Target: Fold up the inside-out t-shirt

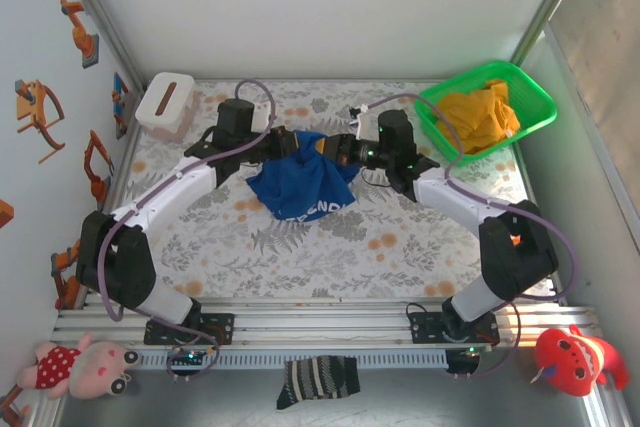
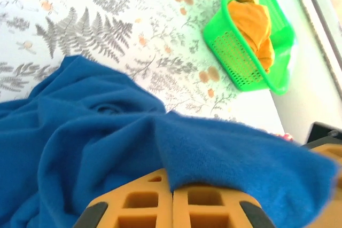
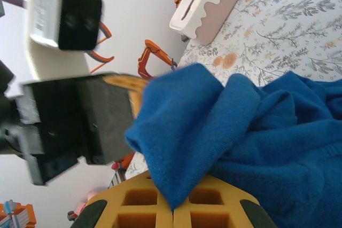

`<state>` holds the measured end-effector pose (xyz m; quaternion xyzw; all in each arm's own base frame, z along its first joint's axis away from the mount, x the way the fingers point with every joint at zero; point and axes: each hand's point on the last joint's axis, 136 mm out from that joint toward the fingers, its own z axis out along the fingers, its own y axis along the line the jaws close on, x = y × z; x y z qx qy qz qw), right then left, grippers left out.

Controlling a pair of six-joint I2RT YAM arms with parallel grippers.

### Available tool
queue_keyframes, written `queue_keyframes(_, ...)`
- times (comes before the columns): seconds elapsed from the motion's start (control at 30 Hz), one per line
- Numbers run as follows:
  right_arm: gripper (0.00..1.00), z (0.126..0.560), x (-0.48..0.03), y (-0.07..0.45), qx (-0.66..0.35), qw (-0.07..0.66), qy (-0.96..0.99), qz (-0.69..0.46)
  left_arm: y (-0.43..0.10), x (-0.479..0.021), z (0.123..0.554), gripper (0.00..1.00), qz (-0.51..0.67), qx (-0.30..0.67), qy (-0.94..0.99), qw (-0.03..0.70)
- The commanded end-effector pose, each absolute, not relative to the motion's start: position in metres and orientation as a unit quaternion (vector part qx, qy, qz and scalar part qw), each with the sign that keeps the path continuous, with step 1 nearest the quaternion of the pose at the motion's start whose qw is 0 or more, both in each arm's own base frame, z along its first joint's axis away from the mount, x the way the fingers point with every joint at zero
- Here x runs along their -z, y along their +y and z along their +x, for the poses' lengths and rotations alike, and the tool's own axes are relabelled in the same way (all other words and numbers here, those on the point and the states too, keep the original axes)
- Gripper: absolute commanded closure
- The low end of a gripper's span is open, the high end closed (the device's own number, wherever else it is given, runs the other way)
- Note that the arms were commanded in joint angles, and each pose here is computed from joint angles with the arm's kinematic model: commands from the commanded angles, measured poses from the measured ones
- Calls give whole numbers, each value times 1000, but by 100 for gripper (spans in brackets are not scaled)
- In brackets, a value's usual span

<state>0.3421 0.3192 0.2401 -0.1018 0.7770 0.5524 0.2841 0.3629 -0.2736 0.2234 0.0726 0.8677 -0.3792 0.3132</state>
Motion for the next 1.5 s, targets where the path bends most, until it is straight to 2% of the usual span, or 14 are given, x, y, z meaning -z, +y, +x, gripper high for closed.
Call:
queue_keyframes(0.0,100,356,-237,310,-547,302,777,-84,-279,-252,358,100,100,393,856,321)
queue_keyframes(0.13,100,384,-218,297,-520,311,794,-45,-276,-289,347,100,97,435,836,319)
queue_keyframes(0.17,94,395,-209,291,-502,312,806,-25,-276,-300,344,100,93,454,828,316)
queue_keyframes(0.23,64,410,-197,282,-480,309,821,-6,-273,-320,340,100,80,488,811,312)
queue_keyframes(0.27,56,413,-194,279,-469,310,827,-2,-272,-328,340,100,70,506,803,307)
queue_keyframes(0.33,52,412,-194,273,-451,314,835,0,-269,-337,340,100,45,535,792,289)
queue_keyframes(0.5,51,387,-215,250,-416,344,842,10,-264,-345,344,100,7,564,778,278)
queue_keyframes(0.6,55,361,-237,249,-393,366,843,-15,-265,-344,345,100,-1,566,778,272)
queue_keyframes(0.77,69,321,-274,285,-375,387,837,-95,-265,-341,348,100,-14,565,782,263)
queue_keyframes(0.87,72,311,-287,314,-396,384,824,-126,-265,-340,349,100,-18,564,782,263)
queue_keyframes(0.97,71,316,-291,336,-413,380,816,-142,-266,-340,349,100,-20,565,783,261)
queue_keyframes(1.13,55,340,-285,354,-395,388,820,-143,-268,-339,347,100,-19,564,784,258)
queue_keyframes(1.47,54,380,-283,333,-312,438,838,-95,-270,-337,343,100,-17,563,786,256)
